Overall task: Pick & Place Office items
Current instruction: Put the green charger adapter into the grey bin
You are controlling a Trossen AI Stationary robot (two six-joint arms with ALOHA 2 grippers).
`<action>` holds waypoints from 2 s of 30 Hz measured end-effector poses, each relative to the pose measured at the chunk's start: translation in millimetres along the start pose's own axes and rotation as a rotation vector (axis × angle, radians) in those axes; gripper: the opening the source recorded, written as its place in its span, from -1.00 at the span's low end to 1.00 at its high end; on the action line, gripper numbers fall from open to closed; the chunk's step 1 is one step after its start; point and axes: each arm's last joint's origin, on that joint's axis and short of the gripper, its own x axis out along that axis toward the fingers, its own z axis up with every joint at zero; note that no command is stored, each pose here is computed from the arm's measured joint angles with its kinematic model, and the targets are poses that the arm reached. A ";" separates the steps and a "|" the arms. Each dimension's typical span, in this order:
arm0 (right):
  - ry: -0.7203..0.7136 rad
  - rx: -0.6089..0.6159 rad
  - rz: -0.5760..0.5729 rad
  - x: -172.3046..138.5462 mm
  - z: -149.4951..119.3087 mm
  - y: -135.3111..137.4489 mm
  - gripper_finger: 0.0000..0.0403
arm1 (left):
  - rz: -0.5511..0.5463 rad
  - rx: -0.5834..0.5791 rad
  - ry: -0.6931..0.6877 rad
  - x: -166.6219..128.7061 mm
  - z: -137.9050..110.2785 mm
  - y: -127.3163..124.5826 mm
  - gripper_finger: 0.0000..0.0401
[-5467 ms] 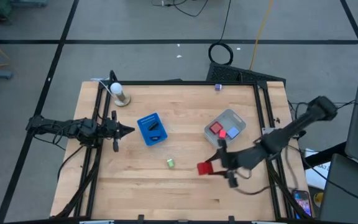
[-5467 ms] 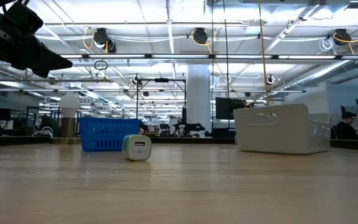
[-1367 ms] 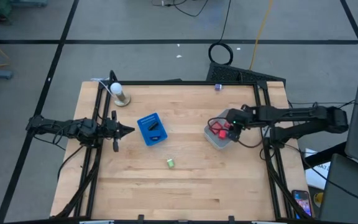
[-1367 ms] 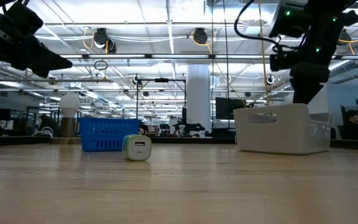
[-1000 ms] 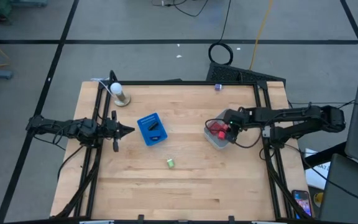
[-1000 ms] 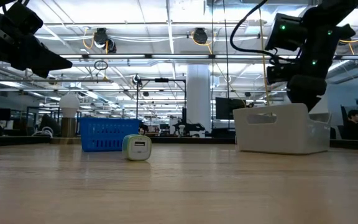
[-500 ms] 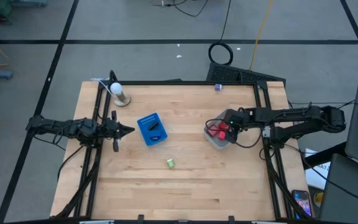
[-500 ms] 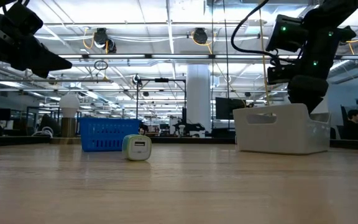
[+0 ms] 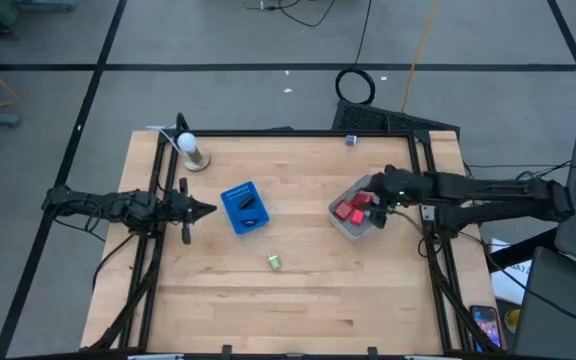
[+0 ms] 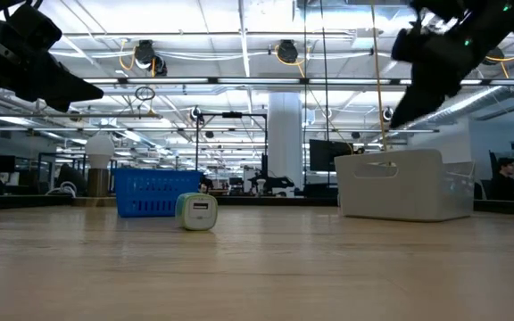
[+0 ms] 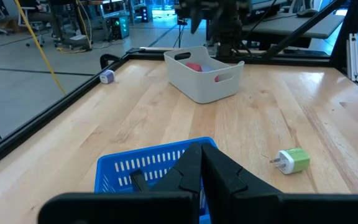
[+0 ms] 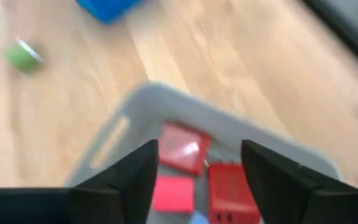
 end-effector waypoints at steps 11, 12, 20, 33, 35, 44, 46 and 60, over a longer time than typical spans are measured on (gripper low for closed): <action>-0.374 -0.115 0.165 -45.9 -5.5 11.9 -0.71 | 0.000 0.003 0.000 0.0 0.0 0.0 -0.93; -0.416 -0.125 0.191 -47.6 -9.2 12.0 -0.77 | -0.001 0.004 0.000 0.0 0.0 0.0 -0.93; -0.590 -0.112 0.345 -47.8 -47.5 5.8 -0.96 | -0.001 -0.018 -0.009 0.0 0.9 -0.1 -0.93; -0.601 -0.115 0.360 -22.4 -88.7 -0.1 -1.00 | -0.001 -0.031 -0.008 0.0 0.8 -0.1 -0.93; -0.591 -0.115 0.359 -17.9 -93.1 -0.3 -0.99 | -0.001 -0.088 -0.006 0.4 0.8 -0.2 -0.93; -0.585 -0.101 0.365 -13.9 -97.4 -0.6 -1.00 | -0.019 -0.030 0.132 24.7 6.7 -12.8 -0.93; -0.584 -0.099 0.366 -13.9 -97.4 -0.6 -1.00 | -0.028 0.004 0.175 33.4 15.5 -17.5 -0.93; -0.567 -0.080 0.425 -14.1 -98.0 0.8 -1.00 | -0.240 0.205 0.414 117.4 87.7 -61.5 -0.93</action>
